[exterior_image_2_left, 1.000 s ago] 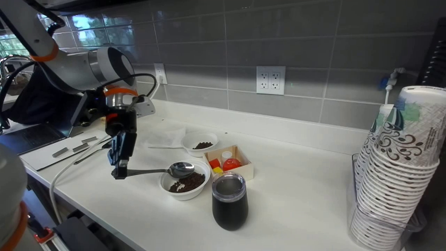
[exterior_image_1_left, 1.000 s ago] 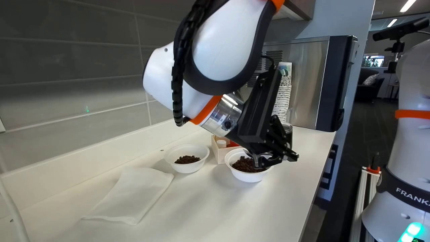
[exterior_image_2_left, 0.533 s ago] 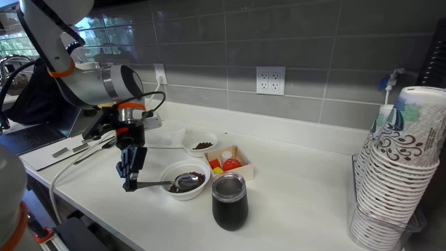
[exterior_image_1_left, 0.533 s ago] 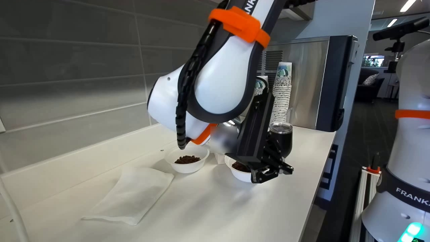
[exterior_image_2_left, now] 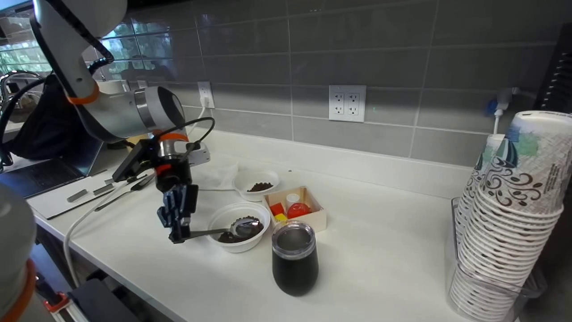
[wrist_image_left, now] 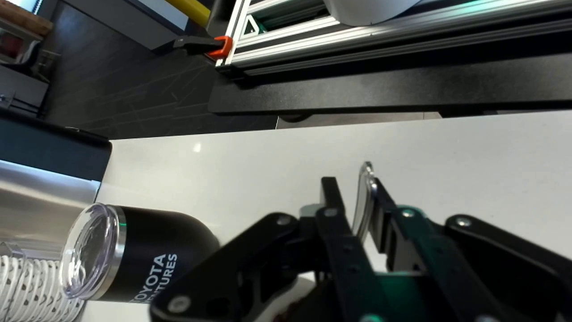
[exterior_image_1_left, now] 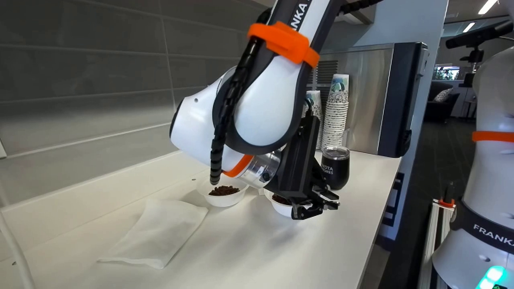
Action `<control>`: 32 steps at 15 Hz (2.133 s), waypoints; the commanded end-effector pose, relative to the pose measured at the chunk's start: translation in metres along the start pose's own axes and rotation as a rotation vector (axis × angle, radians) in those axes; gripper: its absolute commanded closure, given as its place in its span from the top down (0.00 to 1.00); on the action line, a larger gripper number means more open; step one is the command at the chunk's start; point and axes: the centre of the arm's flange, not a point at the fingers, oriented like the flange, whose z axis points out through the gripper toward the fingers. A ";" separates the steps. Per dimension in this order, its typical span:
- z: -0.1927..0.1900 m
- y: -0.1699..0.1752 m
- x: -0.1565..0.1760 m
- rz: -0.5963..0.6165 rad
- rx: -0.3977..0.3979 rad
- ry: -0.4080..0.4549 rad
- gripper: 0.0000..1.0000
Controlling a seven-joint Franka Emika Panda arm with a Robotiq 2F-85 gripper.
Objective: Use the spoon to stir in the closest bowl, then transfer a spoonful of contents from the closest bowl to the furthest bowl
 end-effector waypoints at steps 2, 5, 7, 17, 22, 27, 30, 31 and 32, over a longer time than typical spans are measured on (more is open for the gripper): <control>-0.008 0.002 0.009 -0.009 0.001 0.050 0.60; -0.017 0.010 0.011 0.000 0.027 0.081 0.82; -0.025 0.022 0.010 0.020 0.067 0.113 0.98; -0.038 0.162 0.010 0.126 0.435 0.457 1.00; -0.017 0.189 0.039 0.063 0.558 0.603 1.00; 0.018 0.204 0.061 0.003 0.602 0.611 1.00; 0.030 0.213 0.071 0.012 0.623 0.603 0.99; 0.033 0.214 0.074 0.016 0.631 0.596 0.81; 0.035 0.216 0.076 0.018 0.640 0.594 0.75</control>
